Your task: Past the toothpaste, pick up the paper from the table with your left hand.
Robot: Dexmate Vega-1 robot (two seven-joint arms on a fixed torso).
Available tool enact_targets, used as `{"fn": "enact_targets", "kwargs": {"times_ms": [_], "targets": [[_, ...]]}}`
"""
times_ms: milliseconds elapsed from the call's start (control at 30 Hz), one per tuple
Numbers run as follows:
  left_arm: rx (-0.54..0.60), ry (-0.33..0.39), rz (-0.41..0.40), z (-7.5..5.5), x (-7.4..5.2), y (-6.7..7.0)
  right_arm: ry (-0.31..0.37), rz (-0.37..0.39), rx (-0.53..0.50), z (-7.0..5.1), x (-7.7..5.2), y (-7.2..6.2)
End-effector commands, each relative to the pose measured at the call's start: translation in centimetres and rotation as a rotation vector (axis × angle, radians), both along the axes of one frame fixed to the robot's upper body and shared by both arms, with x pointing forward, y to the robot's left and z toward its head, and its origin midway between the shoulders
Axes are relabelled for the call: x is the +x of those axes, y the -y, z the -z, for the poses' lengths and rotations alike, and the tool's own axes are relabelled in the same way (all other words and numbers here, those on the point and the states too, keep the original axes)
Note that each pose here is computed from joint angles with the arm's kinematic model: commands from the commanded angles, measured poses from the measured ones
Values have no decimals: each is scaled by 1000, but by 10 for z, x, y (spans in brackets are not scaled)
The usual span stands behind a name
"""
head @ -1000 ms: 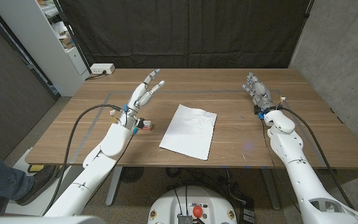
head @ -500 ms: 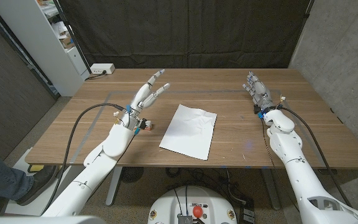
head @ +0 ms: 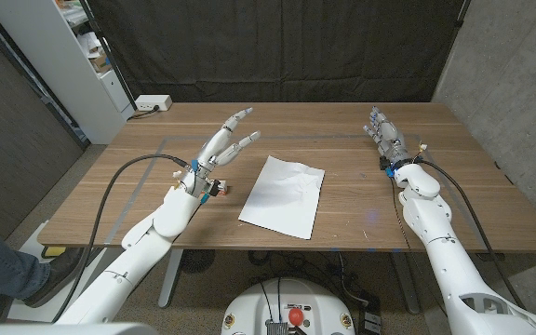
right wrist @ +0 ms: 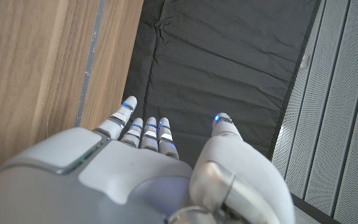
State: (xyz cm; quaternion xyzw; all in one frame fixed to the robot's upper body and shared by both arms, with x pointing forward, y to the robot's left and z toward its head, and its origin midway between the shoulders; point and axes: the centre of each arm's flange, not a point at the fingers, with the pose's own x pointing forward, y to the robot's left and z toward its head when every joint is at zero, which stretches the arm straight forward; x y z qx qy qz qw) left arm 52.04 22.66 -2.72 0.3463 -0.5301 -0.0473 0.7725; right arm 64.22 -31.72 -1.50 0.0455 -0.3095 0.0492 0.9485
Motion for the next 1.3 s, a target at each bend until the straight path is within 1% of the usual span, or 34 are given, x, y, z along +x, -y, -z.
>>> {"fn": "enact_targets", "kwargs": {"times_ms": [33, 200, 400, 800, 1200, 1300], "targets": [[148, 8, -87, 1, -7, 6, 0, -3, 7, 2, 0, -3], [201, 23, -117, 1, -11, 9, -1, -1, 10, 4, -2, -3], [232, 52, -145, 1, -17, 11, 0, 1, 15, 7, -3, -2], [273, 57, -164, 5, -22, 13, 5, -2, 17, 8, -4, -4], [347, 51, -189, 10, -23, 20, 11, 0, 21, 6, -5, -5], [365, 55, -209, 10, -24, 21, 10, -2, 23, 7, -5, -5]]}}
